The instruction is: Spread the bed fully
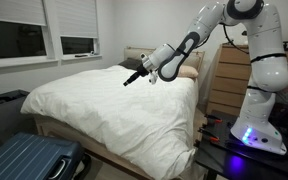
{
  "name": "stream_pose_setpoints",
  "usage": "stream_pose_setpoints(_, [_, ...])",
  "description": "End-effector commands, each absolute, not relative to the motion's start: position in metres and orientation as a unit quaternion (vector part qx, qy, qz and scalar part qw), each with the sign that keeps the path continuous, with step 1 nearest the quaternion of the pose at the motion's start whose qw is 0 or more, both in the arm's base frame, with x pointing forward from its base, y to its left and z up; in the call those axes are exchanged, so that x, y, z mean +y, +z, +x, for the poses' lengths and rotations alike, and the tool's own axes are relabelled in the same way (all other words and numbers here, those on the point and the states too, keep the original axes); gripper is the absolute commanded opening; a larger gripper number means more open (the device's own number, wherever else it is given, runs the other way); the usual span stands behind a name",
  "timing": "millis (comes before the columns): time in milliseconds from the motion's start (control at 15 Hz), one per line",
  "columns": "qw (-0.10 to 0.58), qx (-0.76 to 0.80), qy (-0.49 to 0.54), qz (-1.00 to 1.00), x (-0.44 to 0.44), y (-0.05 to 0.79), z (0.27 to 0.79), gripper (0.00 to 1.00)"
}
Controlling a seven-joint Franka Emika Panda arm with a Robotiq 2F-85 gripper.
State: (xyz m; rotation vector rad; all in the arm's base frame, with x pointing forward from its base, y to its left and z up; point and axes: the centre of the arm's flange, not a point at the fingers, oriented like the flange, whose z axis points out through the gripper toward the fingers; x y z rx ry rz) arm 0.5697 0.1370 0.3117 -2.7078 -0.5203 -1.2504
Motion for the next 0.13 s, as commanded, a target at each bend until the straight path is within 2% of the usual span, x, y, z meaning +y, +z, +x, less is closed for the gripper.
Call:
stream_pose_setpoints(0, [0.057,-0.172,-0.412,-0.893,0.1372,0.3117,0.5697,1.00])
stream_pose_setpoints(67, [0.057,-0.172,-0.412,-0.893,0.1371,0.3117,0.5697,1.00])
